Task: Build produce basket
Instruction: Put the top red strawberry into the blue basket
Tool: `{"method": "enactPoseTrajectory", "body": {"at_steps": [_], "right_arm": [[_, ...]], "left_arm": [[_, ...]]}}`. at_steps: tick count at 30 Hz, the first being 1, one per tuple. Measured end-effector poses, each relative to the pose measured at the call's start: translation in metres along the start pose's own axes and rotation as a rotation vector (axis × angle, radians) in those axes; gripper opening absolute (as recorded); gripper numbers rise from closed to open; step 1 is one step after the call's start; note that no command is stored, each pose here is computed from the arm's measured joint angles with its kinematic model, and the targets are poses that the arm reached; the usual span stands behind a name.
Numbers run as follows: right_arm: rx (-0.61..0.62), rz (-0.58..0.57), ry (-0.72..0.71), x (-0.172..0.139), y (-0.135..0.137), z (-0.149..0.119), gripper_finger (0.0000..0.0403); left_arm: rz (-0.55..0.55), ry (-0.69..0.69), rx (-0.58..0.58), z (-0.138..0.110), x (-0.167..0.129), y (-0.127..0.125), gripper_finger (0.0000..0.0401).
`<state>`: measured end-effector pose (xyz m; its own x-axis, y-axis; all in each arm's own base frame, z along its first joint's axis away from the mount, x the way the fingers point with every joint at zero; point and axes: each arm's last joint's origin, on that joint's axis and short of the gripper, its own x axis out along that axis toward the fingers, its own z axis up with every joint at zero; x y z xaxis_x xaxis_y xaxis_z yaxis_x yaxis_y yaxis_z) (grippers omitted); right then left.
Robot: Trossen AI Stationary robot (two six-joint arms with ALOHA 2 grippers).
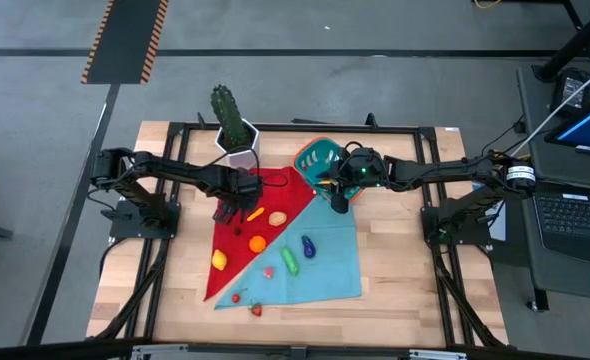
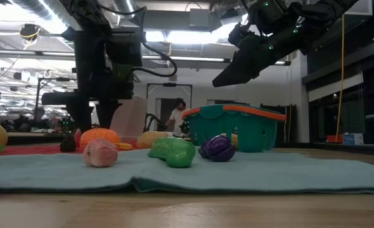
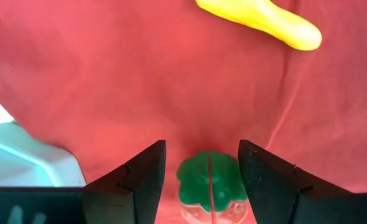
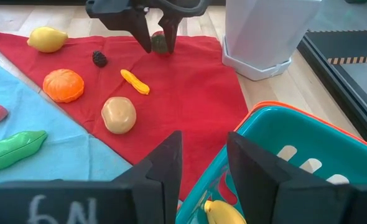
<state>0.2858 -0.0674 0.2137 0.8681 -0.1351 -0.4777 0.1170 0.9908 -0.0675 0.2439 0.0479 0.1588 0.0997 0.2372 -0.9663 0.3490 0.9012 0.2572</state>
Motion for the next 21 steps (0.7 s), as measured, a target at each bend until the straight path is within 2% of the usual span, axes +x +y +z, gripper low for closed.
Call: {"method": "enactPoseTrajectory", "body": {"at_steps": [11,15,21], "right_arm": [[0.0,0.0,0.0,0.0,0.0,0.0,0.0128],[0.0,0.0,0.0,0.0,0.0,0.0,0.0128],[0.0,0.0,0.0,0.0,-0.0001,0.0,0.0128]], "left_arm": [[0.001,-0.005,-0.021,0.0005,-0.0001,0.0002,0.0193],[0.063,-0.003,-0.134,0.002,-0.0003,0.0032,0.0193],[0.079,-0.034,-0.254,0.0045,-0.0005,0.0049,0.0193]]}}
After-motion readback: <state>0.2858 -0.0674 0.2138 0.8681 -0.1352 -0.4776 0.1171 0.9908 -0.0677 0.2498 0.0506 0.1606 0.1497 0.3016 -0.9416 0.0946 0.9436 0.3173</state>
